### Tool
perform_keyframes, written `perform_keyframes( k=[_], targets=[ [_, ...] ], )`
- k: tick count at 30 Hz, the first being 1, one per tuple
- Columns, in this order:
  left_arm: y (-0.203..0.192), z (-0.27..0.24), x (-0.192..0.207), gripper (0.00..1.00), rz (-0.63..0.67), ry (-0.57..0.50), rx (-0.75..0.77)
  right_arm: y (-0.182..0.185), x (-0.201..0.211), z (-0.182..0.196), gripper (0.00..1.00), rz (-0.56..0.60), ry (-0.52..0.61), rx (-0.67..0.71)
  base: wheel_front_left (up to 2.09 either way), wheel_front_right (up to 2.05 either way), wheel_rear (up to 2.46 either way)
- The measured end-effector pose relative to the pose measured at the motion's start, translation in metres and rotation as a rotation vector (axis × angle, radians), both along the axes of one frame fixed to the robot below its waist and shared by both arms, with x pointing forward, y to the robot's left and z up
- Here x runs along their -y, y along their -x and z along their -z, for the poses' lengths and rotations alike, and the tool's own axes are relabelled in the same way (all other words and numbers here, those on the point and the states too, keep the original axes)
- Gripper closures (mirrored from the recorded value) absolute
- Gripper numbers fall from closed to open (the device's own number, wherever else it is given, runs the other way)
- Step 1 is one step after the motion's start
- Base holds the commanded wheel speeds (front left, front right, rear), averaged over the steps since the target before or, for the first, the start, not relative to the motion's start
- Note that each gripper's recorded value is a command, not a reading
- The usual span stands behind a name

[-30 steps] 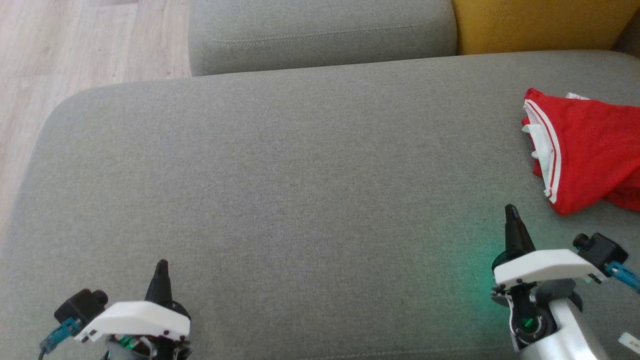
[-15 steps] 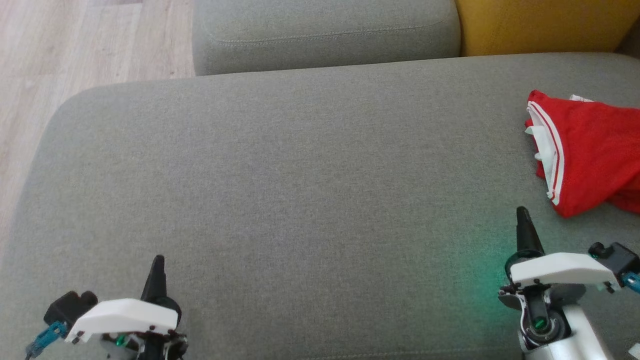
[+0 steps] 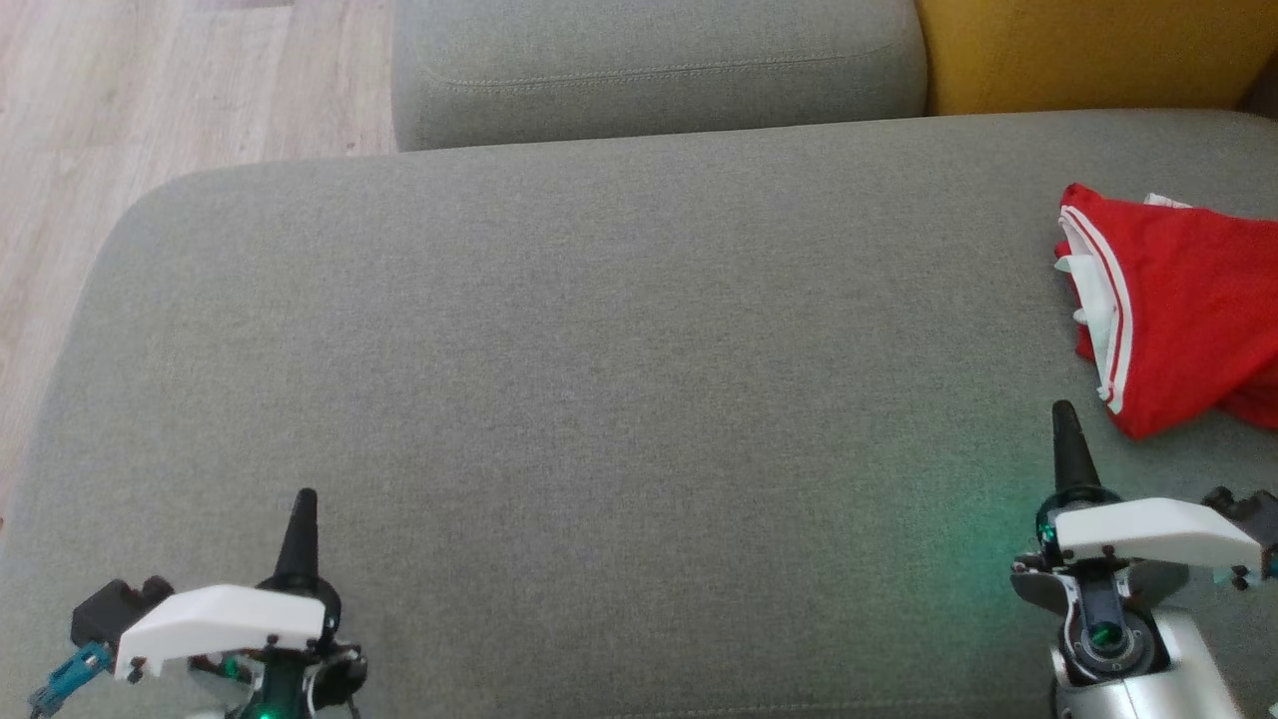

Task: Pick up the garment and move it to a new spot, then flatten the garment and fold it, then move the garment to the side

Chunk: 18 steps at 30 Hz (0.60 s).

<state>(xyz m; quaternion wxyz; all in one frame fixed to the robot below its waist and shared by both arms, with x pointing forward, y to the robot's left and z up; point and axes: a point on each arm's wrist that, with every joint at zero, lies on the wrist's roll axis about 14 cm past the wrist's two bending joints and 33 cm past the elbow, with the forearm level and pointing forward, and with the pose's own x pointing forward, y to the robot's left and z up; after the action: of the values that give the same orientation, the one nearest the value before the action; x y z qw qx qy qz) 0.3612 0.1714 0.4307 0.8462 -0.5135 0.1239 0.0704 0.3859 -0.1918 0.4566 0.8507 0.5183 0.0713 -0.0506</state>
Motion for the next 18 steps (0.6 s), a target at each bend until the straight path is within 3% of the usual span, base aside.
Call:
perform_keyframes(
  k=[18],
  targets=[
    [-0.004, -0.013, -0.005, 1.00, -0.040, 0.209, 0.049, 0.003, 0.006, -0.008, 1.00, 0.040, -0.203, 0.032, 0.00, 0.00, 0.00]
  ],
)
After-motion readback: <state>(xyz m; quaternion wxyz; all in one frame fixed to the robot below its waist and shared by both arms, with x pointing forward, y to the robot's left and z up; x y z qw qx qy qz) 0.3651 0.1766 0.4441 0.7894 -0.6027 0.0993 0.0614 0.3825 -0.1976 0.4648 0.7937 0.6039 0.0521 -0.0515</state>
